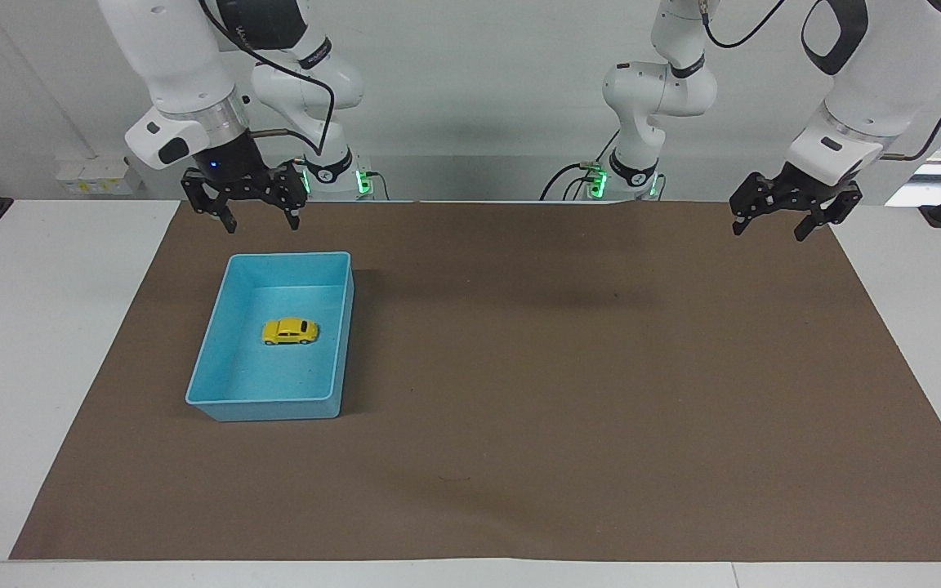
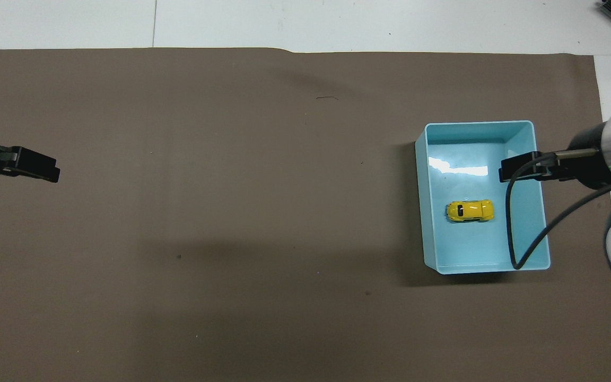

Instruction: Wind up and store yellow beetle car

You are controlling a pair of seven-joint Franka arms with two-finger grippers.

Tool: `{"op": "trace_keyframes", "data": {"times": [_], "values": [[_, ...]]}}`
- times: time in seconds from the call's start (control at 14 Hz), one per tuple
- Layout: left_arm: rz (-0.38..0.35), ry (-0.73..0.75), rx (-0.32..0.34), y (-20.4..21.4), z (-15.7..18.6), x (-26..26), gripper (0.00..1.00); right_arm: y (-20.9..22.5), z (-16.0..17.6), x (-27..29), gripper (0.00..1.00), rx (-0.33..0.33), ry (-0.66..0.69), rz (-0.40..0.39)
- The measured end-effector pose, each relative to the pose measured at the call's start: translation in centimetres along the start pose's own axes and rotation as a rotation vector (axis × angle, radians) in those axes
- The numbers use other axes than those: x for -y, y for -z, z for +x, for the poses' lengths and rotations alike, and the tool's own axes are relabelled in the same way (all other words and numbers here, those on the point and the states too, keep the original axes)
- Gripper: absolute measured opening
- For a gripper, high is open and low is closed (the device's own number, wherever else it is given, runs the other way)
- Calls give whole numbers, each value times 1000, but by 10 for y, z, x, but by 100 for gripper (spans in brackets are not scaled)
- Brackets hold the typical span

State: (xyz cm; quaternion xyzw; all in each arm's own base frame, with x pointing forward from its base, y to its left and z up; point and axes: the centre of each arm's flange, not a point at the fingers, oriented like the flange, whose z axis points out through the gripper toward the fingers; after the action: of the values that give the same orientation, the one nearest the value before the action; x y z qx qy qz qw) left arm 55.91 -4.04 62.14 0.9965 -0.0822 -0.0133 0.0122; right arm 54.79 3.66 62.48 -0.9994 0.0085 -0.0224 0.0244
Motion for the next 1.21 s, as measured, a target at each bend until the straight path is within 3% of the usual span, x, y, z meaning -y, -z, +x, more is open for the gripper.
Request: {"op": "trace_keyframes", "data": {"times": [0.29, 0.71, 1.21], "values": [[0, 0, 0, 0, 0, 0, 100, 12, -11, -12, 100, 15, -22, -7], [0, 0, 0, 0, 0, 0, 100, 27, -20, -14, 100, 23, -11, -87], [0, 0, 0, 0, 0, 0, 100, 27, -21, -9, 100, 26, -1, -89]]}}
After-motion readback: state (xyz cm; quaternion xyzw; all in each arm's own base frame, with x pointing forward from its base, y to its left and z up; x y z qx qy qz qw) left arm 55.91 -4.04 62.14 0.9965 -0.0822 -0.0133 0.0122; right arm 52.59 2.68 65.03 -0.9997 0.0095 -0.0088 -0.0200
